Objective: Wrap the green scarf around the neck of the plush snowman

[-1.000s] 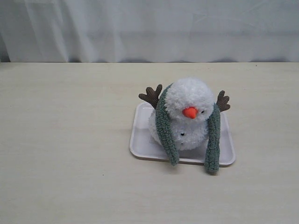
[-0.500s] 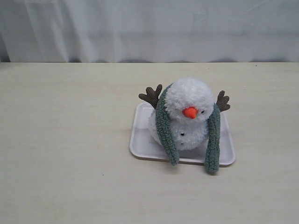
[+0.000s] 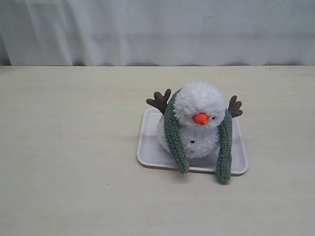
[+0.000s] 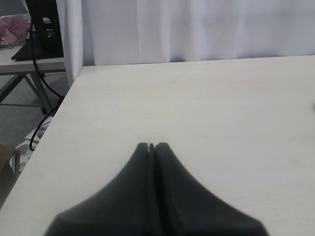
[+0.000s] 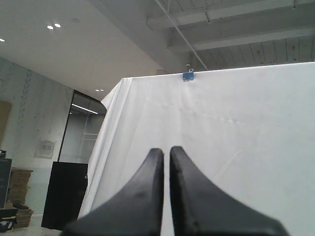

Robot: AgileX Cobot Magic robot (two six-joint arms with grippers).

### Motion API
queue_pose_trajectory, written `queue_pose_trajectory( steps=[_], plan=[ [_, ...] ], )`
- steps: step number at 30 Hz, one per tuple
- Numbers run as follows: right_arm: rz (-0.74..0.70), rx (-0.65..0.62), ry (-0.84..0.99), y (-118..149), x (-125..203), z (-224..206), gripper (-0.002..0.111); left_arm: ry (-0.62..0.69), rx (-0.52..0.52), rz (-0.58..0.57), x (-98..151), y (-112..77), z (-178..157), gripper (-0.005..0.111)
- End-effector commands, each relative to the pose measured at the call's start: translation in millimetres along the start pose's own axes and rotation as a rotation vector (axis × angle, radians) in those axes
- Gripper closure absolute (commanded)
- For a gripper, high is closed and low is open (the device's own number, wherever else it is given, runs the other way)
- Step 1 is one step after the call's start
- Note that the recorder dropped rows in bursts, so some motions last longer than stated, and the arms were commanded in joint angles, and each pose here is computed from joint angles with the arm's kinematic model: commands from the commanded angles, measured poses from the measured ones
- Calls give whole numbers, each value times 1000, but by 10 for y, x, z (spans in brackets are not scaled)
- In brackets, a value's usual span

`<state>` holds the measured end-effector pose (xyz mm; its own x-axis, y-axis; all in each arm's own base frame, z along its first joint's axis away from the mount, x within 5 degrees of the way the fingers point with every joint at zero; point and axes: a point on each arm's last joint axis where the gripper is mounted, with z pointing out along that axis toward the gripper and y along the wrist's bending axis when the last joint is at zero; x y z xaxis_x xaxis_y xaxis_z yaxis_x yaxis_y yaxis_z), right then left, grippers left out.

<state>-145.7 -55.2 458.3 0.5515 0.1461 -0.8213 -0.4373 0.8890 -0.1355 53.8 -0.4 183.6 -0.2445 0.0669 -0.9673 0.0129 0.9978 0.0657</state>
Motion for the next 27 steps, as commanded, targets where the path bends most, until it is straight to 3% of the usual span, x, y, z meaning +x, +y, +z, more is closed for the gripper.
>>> queue_pose_trajectory(
  steps=[1,20,27],
  plan=[
    [3,-1,-12,6,-54,-42,104,-12,-2,1,-5,1,0,107],
    [-2,4,-21,9,-85,-64,104,-12,-2,1,-5,1,0,107],
    [-72,105,-4,211,-90,-22,104,-12,-2,1,-5,1,0,107]
  ],
)
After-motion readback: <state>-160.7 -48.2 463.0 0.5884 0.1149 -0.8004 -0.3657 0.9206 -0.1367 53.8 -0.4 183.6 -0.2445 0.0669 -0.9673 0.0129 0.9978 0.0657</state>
